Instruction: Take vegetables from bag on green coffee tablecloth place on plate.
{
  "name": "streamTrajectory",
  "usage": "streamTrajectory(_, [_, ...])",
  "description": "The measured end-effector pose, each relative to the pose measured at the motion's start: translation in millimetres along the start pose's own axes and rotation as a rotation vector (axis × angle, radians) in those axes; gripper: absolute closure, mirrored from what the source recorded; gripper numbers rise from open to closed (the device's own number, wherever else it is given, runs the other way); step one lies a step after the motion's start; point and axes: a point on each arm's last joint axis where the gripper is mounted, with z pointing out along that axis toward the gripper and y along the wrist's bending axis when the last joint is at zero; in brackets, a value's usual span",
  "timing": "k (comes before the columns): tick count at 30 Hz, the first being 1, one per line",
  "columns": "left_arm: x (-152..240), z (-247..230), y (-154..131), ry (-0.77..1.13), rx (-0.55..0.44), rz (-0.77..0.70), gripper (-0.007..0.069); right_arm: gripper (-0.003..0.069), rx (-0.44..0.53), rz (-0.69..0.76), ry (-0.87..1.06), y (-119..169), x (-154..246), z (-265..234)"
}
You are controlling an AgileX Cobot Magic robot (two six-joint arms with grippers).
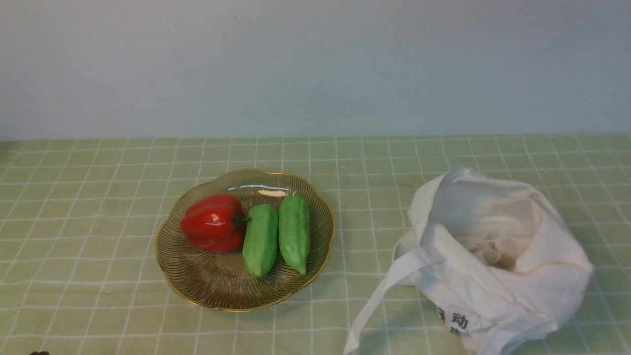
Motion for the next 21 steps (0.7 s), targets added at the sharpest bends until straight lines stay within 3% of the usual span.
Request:
streamTrajectory(5, [0,0,0,0.0,0.0,0.0,0.063,0.0673,-0.008,0.058,-0.043,-17,21,-71])
streamTrajectory(11, [0,0,0,0.0,0.0,0.0,0.063,0.0673,-0.031,0.118,-0.123,-30,96,-128])
streamTrajectory(21, [0,0,0,0.0,0.0,0.0,0.063,0.0673,-0.111,0.141,-0.316,-28,240,-145])
